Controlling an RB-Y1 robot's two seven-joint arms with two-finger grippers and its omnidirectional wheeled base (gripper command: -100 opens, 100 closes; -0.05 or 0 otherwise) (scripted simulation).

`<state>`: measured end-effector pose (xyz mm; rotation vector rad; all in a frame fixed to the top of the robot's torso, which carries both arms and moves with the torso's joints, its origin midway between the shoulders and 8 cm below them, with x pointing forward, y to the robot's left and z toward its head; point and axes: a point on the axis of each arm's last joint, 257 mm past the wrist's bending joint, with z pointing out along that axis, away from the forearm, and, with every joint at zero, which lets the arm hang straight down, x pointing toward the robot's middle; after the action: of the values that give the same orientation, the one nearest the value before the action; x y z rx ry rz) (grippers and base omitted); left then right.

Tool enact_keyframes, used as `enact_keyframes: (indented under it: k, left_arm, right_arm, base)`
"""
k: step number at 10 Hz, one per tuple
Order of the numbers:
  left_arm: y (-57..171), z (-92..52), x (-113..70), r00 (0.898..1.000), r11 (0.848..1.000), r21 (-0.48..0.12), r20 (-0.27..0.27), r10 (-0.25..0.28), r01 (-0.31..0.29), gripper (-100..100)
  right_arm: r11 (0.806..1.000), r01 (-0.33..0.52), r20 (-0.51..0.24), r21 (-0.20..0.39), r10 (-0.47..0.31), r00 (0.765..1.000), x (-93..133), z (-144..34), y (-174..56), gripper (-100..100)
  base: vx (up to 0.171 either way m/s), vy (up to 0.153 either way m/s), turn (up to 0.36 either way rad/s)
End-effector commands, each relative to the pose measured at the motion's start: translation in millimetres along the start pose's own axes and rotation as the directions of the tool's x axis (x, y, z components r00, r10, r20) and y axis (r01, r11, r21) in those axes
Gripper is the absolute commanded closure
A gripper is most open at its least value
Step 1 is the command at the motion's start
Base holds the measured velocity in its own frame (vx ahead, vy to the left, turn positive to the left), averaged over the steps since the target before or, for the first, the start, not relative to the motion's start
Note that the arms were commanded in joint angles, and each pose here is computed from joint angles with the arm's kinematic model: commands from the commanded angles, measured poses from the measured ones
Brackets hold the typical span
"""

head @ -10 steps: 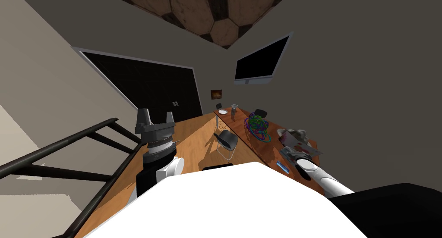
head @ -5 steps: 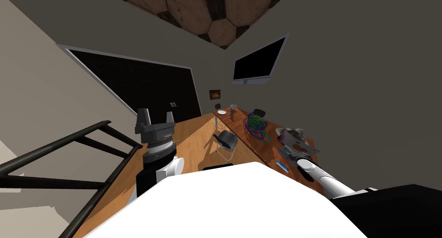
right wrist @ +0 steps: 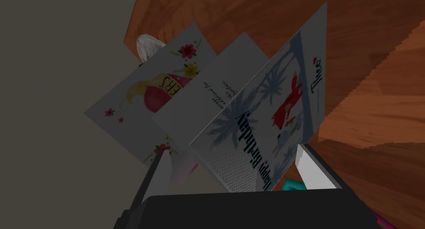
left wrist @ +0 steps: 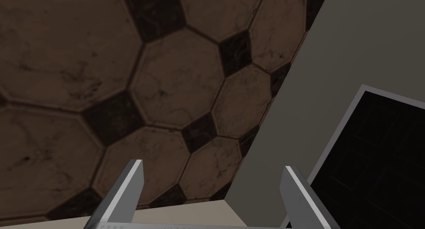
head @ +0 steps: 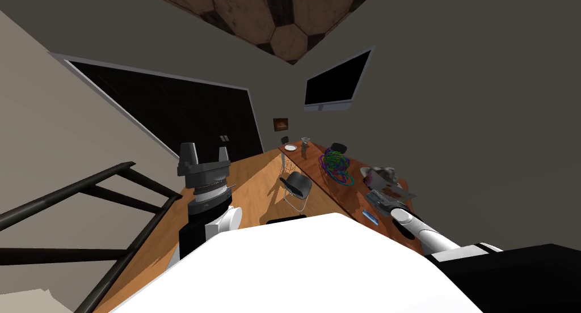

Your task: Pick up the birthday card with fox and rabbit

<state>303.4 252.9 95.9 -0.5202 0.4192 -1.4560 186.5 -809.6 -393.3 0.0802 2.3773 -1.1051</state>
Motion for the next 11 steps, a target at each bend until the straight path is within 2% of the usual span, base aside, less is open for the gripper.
enact_keyframes:
  k: [1,2,4,5,9,10,11]
  left_arm:
    - [0.0,0.0,0.0,1.0,1.0,0.0,0.0,0.0,0.0,0]
    - [0.0,0.0,0.0,1.0,1.0,0.0,0.0,0.0,0.0,0]
    - [0.0,0.0,0.0,1.0,1.0,0.0,0.0,0.0,0.0,0]
    - [0.0,0.0,0.0,1.0,1.0,0.0,0.0,0.0,0.0,0]
    - [0.0,0.0,0.0,1.0,1.0,0.0,0.0,0.0,0.0,0]
    - [0.0,0.0,0.0,1.0,1.0,0.0,0.0,0.0,0.0,0]
    - [0.0,0.0,0.0,1.0,1.0,0.0,0.0,0.0,0.0,0]
  right_arm:
    - [0.999,0.046,-0.019,-0.002,-0.046,0.999,8.0,0.4,-2.3,-100]
    - [1.0,0.009,-0.016,-0.007,-0.009,1.0,7.3,0.4,-0.3,-100]
    - [1.0,0.009,-0.013,-0.004,-0.009,1.0,6.4,0.4,-1.5,-100]
    - [1.0,0.007,-0.014,-0.005,-0.007,1.0,6.4,0.4,-1.4,100]
    - [1.0,0.01,-0.015,-0.005,-0.01,1.0,6.9,0.3,-1.6,100]
    - [1.0,0.01,-0.015,-0.006,-0.01,1.0,6.9,0.3,-1.4,0]
    - [1.0,0.005,0.022,0.022,-0.006,1.0,2.3,-3.3,-4.3,100]
  base:
    - [0.032,0.021,0.028]
    - [0.008,-0.001,0.02]
    - [-0.001,-0.004,-0.001]
    - [0.0,0.0,0.0]
    - [0.0,0.0,0.0]
    - [0.0,0.0,0.0]
    - [-0.056,-0.032,0.158]
